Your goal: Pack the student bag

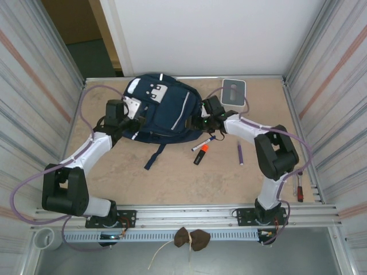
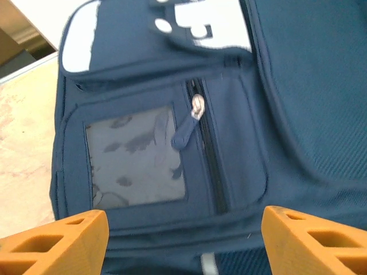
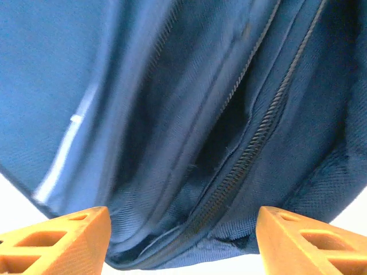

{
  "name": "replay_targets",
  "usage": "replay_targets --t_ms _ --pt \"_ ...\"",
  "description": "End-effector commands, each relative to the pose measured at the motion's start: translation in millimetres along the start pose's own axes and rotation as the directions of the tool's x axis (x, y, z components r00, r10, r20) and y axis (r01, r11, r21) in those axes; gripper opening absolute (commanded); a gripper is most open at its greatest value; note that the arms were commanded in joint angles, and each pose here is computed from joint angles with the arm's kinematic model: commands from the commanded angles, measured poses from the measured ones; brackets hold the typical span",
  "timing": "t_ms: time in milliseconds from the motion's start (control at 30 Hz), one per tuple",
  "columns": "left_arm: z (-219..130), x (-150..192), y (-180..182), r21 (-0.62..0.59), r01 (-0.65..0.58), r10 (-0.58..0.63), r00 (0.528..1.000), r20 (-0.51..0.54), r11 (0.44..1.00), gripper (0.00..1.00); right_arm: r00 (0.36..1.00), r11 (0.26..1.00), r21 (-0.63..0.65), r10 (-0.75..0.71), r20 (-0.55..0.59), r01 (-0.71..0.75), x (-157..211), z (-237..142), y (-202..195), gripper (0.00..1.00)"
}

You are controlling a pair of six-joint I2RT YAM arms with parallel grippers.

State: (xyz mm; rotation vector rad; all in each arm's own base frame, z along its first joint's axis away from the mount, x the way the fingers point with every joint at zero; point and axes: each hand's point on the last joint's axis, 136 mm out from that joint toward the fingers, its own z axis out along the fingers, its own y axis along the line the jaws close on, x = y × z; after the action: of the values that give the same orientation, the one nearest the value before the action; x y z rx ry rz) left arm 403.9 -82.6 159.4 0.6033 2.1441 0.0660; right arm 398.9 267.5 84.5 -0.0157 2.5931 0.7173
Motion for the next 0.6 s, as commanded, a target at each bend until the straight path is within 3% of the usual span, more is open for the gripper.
replay_targets --t_ms 0,133,233,400,567 --pt "2.7 16.5 5.2 -0.029 -0.285 0.284 0.958 -0.049 0.958 0.71 0.997 0.991 0.115 0.060 0.043 -0.064 -18.9 19.6 -36.7 0.62" --pt "9.3 36.4 -0.1 0.014 -0.430 0.429 0.899 -0.087 0.903 0.72 0.996 0.963 0.259 0.062 0.071 -0.079 -41.3 27.6 -78.3 0.55" --pt "16.9 42.3 -16.0 0.082 -0.507 0.511 0.859 -0.039 0.858 0.72 0.994 0.945 0.318 0.040 0.102 -0.071 -63.5 28.0 -98.5 0.51" --pt "33.6 39.3 -49.1 0.165 -0.629 0.631 0.774 0.046 0.759 0.71 0.991 0.950 0.314 -0.035 0.126 -0.006 -89.3 25.6 -94.8 0.50" --pt "57.4 38.3 -54.9 0.209 -0.644 0.653 0.756 0.031 0.736 0.69 0.987 0.956 0.291 -0.077 0.144 0.032 -99.3 14.6 -83.4 0.53"
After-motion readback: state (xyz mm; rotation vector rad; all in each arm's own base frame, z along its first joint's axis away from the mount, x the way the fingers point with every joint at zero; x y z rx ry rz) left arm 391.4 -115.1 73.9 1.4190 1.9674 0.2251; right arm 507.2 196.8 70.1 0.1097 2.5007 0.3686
